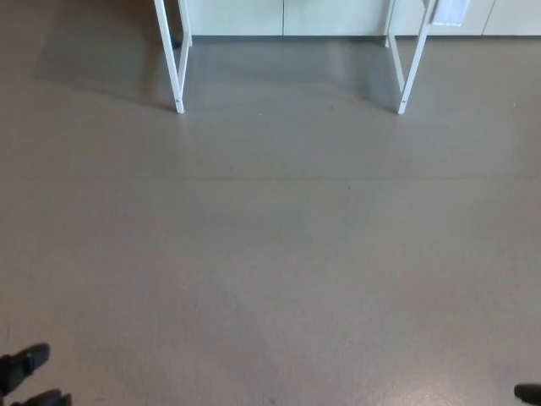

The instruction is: The robot walk towards a table in front and then pushes a layer of a file tray back to its original position using its right hand

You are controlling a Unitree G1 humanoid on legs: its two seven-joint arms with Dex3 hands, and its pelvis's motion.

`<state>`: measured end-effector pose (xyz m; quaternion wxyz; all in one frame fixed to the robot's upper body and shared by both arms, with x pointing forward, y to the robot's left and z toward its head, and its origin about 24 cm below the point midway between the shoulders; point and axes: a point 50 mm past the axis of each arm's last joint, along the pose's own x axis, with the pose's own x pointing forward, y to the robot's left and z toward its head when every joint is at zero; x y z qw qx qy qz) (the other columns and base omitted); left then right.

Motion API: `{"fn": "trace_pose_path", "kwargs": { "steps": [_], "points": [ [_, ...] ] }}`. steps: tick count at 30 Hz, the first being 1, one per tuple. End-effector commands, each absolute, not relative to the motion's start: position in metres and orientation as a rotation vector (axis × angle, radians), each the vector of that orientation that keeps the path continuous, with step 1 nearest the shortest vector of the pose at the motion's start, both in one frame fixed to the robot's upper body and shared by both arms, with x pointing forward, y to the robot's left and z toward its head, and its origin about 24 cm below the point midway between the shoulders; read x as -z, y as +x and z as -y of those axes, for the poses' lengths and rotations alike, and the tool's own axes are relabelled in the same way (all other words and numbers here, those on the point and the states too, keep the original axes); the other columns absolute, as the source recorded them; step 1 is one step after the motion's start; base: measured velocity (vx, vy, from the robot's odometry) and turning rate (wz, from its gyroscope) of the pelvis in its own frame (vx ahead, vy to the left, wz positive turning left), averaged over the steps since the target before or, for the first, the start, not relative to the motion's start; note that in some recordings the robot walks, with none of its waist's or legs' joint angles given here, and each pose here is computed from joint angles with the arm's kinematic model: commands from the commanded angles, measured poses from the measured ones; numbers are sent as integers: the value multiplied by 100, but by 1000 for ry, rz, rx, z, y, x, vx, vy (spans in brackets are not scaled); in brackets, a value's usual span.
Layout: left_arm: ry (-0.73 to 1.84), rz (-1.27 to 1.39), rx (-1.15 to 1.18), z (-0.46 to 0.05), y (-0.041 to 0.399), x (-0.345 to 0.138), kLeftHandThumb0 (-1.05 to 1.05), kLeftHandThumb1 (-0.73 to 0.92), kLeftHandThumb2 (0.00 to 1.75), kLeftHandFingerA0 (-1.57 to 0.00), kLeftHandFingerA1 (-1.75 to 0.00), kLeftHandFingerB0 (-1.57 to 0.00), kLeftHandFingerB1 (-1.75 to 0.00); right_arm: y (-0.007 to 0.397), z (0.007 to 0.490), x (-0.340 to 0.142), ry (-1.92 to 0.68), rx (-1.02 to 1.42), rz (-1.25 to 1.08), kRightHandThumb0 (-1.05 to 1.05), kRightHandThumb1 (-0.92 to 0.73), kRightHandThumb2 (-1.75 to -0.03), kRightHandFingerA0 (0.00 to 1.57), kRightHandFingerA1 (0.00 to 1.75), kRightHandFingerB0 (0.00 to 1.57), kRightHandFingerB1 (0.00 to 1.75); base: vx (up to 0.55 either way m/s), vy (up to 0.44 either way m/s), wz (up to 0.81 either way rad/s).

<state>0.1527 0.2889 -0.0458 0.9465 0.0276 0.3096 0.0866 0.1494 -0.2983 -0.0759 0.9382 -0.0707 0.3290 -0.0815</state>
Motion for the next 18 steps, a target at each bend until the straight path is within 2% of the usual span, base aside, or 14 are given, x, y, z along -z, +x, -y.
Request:
{"fn": "trace_pose_path", "kwargs": {
  "steps": [1, 4, 5, 11, 12, 16, 17, 18],
  "points": [
    [-142, -713, -133, -285, 136, 48, -8, 52, 92, -24, -53, -14, -48, 139, 307, 69, -56, 147, -621, -31, -20, -50, 99, 54, 82, 52, 112, 61, 3],
    [-137, -731, -134, -284, 133, 48, -9, 51, 91, -25, -54, -14, -48, 136, 308, 69, -48, 144, -629, -31, -22, -51, 97, 54, 80, 52, -59, 46, 6],
    [-142, -733, -140, -284, 132, 49, -8, 50, 91, -27, -55, -14, -48, 135, 308, 70, -50, 146, -632, -24, -25, -48, 96, 52, 82, 50, -170, 56, 60],
    [-136, -760, -125, -284, 123, 51, -9, 52, 92, -27, -54, -13, -48, 123, 308, 73, -49, 137, -650, -25, -23, -48, 95, 52, 82, 50, -23, 78, -6],
    [-129, -764, -132, -284, 123, 51, -8, 51, 91, -28, -55, -15, -48, 123, 308, 74, -49, 138, -651, -29, -22, -51, 97, 54, 81, 52, 51, 170, -12],
    [-132, -780, -132, -284, 116, 54, -7, 51, 92, -26, -54, -14, -48, 113, 308, 77, -41, 137, -666, -22, -22, -47, 94, 52, 83, 50, 237, 383, -27],
    [-133, -782, -129, -283, 115, 55, -7, 51, 92, -25, -54, -14, -48, 112, 308, 77, -39, 134, -665, -28, -21, -49, 93, 53, 82, 52, 231, 314, 11],
    [-133, -786, -125, -284, 115, 55, -8, 52, 92, -26, -54, -13, -48, 111, 308, 78, -37, 133, -667, -23, -22, -47, 94, 52, 83, 50, 216, 206, 6]
  ]
}}
